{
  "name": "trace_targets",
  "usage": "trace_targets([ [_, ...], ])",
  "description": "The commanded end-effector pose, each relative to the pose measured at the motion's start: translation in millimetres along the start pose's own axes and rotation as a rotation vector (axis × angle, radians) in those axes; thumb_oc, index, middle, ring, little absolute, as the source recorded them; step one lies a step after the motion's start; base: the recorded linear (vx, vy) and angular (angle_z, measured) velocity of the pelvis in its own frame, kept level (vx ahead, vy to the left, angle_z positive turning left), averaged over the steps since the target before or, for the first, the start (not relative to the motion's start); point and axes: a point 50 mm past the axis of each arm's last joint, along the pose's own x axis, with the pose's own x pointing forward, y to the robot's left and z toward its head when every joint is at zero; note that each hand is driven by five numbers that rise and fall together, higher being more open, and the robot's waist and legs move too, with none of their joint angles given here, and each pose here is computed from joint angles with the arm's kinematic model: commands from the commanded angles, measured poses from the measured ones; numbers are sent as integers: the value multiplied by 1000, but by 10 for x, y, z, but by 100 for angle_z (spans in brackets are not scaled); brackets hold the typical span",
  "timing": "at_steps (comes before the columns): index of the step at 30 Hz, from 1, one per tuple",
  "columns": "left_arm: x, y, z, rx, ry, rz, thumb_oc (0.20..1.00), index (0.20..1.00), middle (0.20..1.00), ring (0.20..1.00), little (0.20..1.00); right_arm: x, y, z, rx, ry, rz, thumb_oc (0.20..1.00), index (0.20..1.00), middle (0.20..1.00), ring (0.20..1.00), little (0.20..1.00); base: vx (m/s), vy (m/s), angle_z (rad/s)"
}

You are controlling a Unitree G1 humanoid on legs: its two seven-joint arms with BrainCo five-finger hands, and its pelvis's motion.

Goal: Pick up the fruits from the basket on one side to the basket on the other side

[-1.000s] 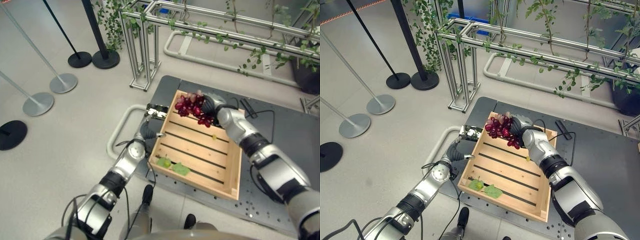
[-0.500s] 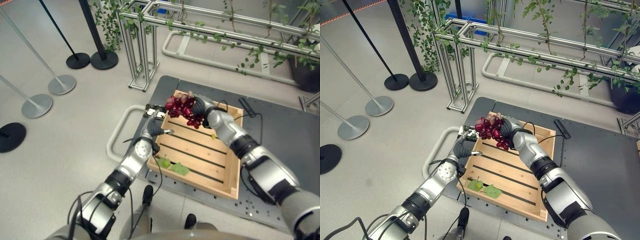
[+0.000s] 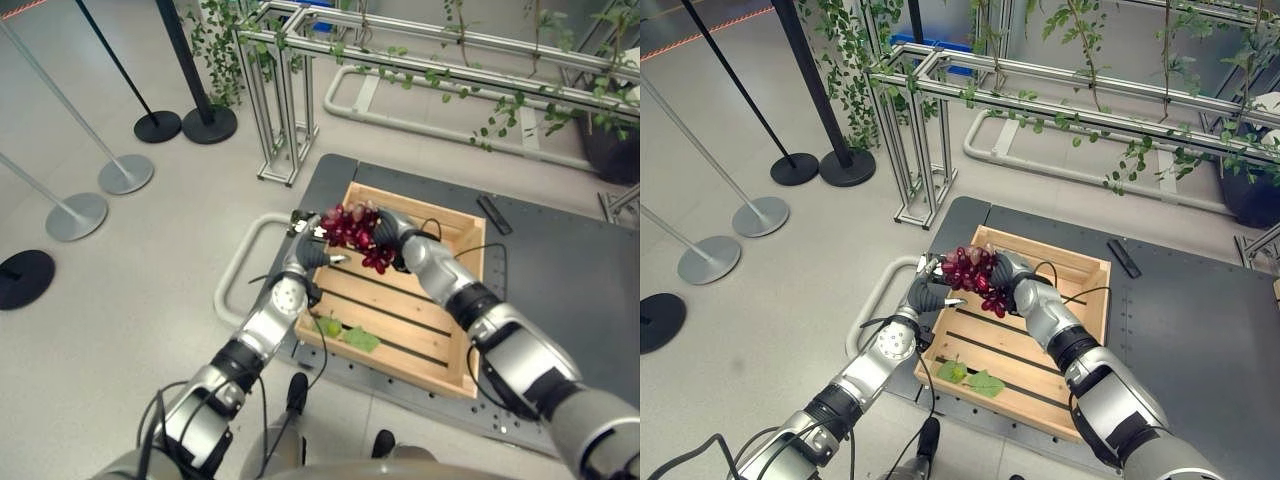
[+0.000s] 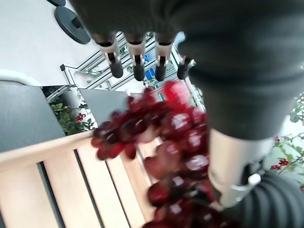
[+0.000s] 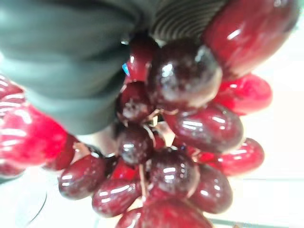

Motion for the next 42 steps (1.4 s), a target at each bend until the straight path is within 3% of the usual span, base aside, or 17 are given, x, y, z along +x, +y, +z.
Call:
trace_targets([
  [1,131,-29,422,-32,-168,29,1000,1000,1000,1000,1000,36,-106,287,35,-105,-68,200,200,200,200,200,0,0,0],
  [17,163,-110,446,107,-190,18,1000,1000,1000,1000,1000,25,96,468,6,-157,-26,200,200,200,200,200,0,0,0],
  [25,156,-200,344,241,-167,-92,1000,1000,1000,1000,1000,-5,-77,690,-210,-248,-66,200,200,200,200,200,0,0,0],
  [30,132,-196,185,315,-110,-162,1000,1000,1000,1000,1000,-40,-378,715,-390,-258,-150,200,200,200,200,200,0,0,0],
  [42,135,-99,98,344,-70,-176,1000,1000,1000,1000,1000,-99,-733,796,-423,-276,-240,200,200,200,200,200,0,0,0],
])
